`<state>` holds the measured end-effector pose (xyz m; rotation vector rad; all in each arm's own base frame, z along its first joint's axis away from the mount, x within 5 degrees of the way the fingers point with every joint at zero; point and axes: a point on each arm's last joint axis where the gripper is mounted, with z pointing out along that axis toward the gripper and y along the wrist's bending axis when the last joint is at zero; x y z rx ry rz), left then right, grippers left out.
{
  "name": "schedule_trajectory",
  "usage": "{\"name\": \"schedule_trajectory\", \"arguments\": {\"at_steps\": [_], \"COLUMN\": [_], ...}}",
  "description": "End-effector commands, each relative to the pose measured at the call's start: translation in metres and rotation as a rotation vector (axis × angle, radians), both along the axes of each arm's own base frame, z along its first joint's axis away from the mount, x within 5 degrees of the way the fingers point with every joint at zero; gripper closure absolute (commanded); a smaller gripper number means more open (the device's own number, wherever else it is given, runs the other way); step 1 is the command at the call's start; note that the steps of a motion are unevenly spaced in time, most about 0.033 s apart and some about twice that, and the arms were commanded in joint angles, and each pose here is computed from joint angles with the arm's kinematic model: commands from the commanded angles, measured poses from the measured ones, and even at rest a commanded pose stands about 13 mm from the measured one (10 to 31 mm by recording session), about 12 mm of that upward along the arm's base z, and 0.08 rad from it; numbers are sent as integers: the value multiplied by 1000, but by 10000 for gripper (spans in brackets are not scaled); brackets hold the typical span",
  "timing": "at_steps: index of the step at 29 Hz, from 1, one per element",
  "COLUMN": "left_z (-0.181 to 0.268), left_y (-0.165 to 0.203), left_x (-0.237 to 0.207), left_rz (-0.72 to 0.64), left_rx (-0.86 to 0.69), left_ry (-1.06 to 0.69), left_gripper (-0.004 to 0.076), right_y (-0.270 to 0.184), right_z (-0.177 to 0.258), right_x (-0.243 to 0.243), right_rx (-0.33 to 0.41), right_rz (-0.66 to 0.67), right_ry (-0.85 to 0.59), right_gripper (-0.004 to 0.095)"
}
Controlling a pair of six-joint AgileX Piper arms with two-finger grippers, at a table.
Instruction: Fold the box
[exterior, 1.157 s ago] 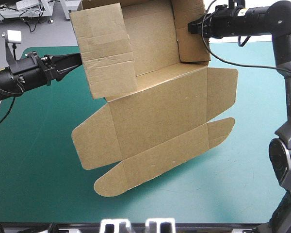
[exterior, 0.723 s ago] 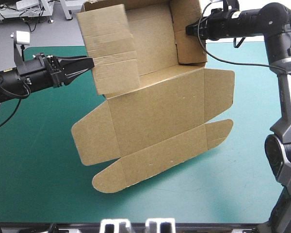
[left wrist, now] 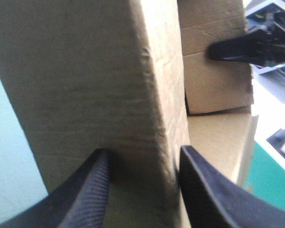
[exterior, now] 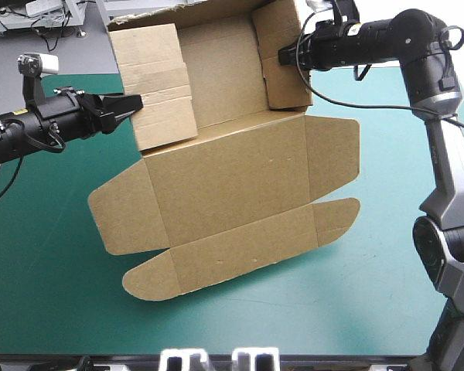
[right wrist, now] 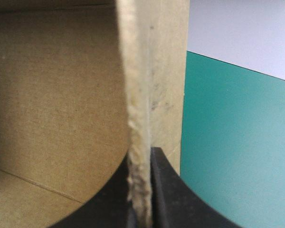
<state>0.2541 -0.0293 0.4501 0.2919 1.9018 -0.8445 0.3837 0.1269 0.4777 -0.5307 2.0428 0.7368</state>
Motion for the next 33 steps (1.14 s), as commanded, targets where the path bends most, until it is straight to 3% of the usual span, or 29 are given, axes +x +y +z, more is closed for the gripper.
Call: {"name": "schedule_trajectory", "arguments": {"at_steps": [1, 5, 10, 16, 25, 33], "left_z": [18, 13, 10, 16, 19, -37], "left_y": [4, 11, 13, -12, -48, -81], "left_x": [-4, 1, 6, 1, -1, 35], "left_rz": [98, 182, 208, 135, 145, 101], "left_rx": [-15, 32, 29, 108, 358, 541], "left_ry": [-82, -51, -23, -43, 92, 335], "left_gripper": [398, 467, 731, 734, 734, 734], "right_y": [16, 35, 52, 61, 64, 72], "right_z": [34, 32, 35, 21, 20, -43], "right_x": [-31, -41, -56, -66, -68, -52], "right_rx": [83, 27, -5, -179, -156, -253], "right_rz": [44, 66, 80, 22, -42, -41], "right_ry": [-78, -72, -64, 15, 67, 280], "right_gripper": [917, 917, 917, 917, 917, 917]}}
